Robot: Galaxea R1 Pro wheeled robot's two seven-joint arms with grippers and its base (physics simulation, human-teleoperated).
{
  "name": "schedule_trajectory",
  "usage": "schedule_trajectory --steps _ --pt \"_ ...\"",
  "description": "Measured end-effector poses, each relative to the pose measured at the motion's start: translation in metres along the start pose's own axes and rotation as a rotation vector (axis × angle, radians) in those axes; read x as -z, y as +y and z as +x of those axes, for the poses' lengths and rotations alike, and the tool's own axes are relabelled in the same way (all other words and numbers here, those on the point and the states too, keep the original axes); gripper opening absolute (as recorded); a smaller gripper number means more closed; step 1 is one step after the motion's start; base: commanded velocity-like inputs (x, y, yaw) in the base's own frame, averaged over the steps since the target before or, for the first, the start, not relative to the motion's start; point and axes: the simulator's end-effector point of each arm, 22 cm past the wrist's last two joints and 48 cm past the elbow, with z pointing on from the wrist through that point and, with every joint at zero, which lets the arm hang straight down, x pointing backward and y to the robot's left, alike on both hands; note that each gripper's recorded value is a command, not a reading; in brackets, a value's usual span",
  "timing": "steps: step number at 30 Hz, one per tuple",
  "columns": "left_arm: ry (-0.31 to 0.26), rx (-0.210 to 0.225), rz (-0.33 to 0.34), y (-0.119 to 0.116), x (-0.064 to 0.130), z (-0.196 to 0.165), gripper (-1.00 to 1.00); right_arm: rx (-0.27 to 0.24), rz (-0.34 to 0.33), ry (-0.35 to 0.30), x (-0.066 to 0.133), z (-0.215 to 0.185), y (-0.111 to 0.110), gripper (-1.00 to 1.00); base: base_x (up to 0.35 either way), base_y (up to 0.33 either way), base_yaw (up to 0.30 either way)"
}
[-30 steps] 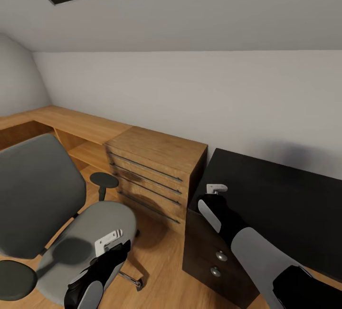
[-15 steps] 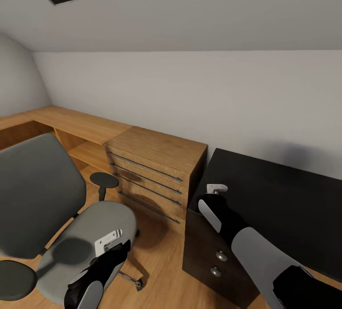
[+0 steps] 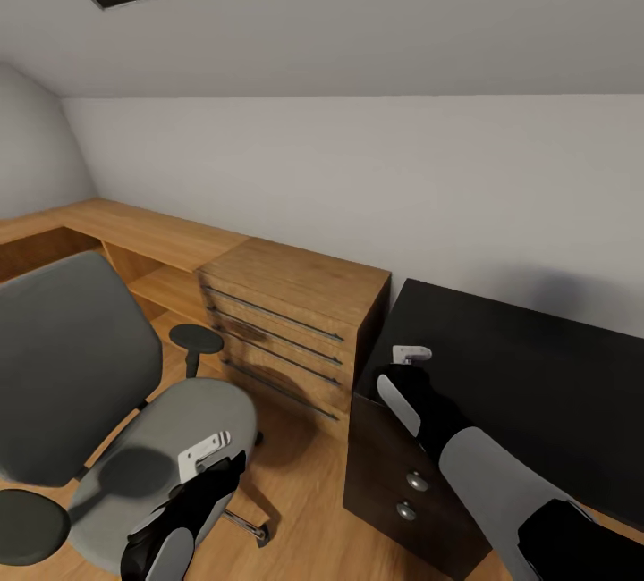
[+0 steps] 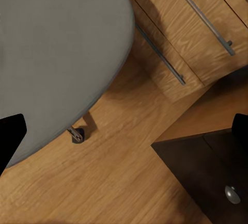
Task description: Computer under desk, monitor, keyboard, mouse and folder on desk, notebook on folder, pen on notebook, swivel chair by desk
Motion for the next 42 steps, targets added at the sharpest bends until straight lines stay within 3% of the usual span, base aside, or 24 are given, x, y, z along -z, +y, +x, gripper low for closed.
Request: schedule_trajectory --steps 15,24,42 --pt "0.000 0.000 0.000 0.000 0.000 0.000 1.00 -0.003 -0.012 -0.001 -0.002 -0.001 -0.003 1.00 0.000 0.000 0.000" --pt "0.001 0.000 0.001 -0.001 0.000 0.000 1.00 -0.046 -0.061 0.012 -0.008 -0.002 -0.007 1.00 0.000 0.000 0.000" --pt "0.001 0.000 0.002 -0.001 0.000 0.000 1.00 -0.054 -0.081 0.014 -0.011 -0.002 -0.011 1.00 0.000 0.000 0.000"
